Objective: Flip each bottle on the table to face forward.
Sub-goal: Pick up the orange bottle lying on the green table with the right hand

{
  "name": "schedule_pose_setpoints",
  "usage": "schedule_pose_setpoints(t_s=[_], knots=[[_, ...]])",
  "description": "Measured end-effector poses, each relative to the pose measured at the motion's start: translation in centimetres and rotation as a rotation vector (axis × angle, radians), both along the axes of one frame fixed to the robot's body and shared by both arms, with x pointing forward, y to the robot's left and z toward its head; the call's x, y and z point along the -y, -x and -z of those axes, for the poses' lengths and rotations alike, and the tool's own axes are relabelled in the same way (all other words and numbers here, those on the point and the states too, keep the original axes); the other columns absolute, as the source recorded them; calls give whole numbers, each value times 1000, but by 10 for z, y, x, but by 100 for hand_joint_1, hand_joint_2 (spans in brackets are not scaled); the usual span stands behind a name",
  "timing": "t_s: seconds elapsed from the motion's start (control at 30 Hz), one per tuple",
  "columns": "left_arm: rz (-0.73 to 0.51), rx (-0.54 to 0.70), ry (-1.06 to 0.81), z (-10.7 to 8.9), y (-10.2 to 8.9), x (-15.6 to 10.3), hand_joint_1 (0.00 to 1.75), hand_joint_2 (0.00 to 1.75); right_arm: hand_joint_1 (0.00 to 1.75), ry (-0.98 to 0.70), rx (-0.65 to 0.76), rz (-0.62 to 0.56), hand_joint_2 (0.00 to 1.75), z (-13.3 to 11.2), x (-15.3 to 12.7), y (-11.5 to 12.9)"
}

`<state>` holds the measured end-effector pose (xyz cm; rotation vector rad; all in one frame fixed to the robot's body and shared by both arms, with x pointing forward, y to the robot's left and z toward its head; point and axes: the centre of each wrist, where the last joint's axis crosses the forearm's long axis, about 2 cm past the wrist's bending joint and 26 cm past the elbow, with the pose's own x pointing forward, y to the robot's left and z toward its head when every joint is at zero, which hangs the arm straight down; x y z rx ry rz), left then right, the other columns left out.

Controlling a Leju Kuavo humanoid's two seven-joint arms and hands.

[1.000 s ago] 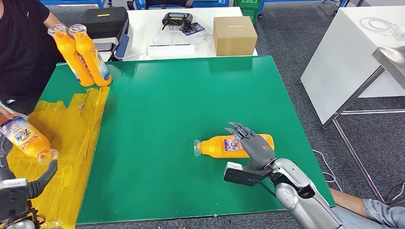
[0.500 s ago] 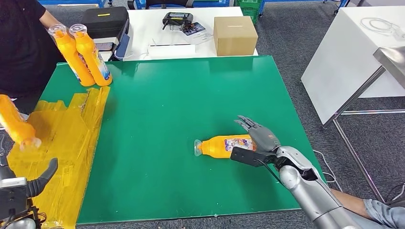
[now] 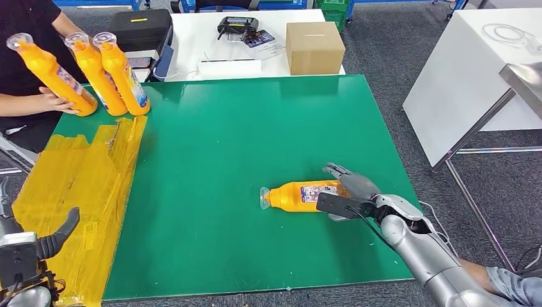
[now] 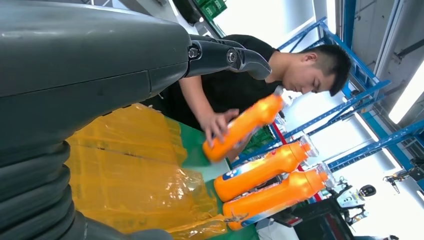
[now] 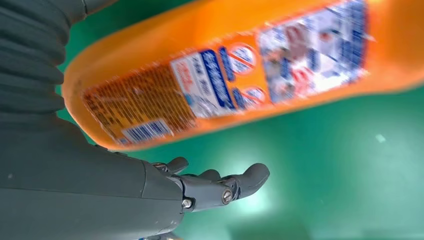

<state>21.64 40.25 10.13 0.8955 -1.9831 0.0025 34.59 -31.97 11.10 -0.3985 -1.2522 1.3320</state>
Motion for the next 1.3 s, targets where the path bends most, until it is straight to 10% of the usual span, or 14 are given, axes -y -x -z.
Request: schedule_pose_setpoints(t_s=[0.07, 0.2, 0.23, 0.9, 1.13, 1.3], knots=[[4, 1, 2, 0, -2, 0, 0, 175, 0, 17, -21, -5, 175, 2, 4, 0], [21, 6, 9, -2, -11, 2, 0, 175, 166, 72, -84, -30, 175, 2, 13, -3], [27, 7, 12, -3, -14, 3, 0, 175, 175, 90, -100, -36, 175, 3, 15, -4], [110, 0, 67, -12, -59, 11, 0, 175, 175, 208, -190, -71, 175, 12, 10, -29], [133, -7, 104, -14, -61, 6, 0, 175, 175, 46, -141, -47, 175, 11, -9, -34], [200, -17, 168, -13, -51, 4, 0, 175, 175, -483, 88, -36, 175, -15, -52, -24]])
